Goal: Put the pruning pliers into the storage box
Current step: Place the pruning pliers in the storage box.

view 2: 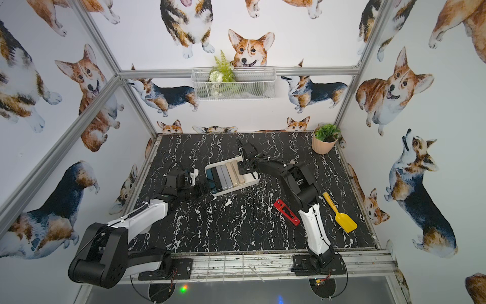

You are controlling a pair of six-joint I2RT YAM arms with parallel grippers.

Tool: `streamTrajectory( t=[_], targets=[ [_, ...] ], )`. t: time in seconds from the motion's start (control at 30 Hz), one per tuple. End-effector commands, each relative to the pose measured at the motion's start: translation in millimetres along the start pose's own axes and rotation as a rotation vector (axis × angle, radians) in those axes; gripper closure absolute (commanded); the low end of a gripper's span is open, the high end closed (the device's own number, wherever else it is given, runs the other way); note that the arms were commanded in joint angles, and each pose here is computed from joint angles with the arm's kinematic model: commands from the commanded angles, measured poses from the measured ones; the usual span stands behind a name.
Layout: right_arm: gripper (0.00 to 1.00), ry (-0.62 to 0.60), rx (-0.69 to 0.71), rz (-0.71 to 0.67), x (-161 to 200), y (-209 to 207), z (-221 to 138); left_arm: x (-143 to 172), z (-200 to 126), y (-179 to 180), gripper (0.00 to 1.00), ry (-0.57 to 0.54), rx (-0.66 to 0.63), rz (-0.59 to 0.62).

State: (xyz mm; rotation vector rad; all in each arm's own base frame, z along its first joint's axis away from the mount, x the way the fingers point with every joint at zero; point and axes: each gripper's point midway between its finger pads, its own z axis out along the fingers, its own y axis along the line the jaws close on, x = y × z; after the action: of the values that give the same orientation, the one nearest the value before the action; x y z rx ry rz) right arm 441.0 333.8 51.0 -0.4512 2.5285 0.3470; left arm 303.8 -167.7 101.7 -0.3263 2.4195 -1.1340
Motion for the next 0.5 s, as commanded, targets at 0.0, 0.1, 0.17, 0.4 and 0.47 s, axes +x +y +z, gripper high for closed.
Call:
streamTrajectory(
  t=[0.0, 0.1, 0.17, 0.4, 0.47],
  targets=[
    [1.00, 0.013, -0.035, 0.016, -0.8, 6.8, 3.6, -3.9, -0.3, -4.0, 0.00, -0.016, 0.017, 0.013],
    [1.00, 0.023, -0.053, 0.026, 0.6, 10.2, 6.8, -3.9, 0.2, -3.5, 0.00, -0.015, 0.015, 0.012],
    [1.00, 0.029, -0.062, 0.032, 1.8, 11.5, 8.7, -3.9, 0.5, -3.3, 0.00, -0.015, 0.016, 0.013],
    [1.00, 0.040, -0.098, 0.035, 4.5, 19.5, 11.5, -4.0, 2.1, -2.4, 0.00, -0.013, 0.016, 0.011],
    [1.00, 0.039, -0.105, 0.034, 4.0, 21.7, 11.6, -4.2, 2.1, -2.8, 0.00, -0.014, 0.018, 0.011]
  ],
)
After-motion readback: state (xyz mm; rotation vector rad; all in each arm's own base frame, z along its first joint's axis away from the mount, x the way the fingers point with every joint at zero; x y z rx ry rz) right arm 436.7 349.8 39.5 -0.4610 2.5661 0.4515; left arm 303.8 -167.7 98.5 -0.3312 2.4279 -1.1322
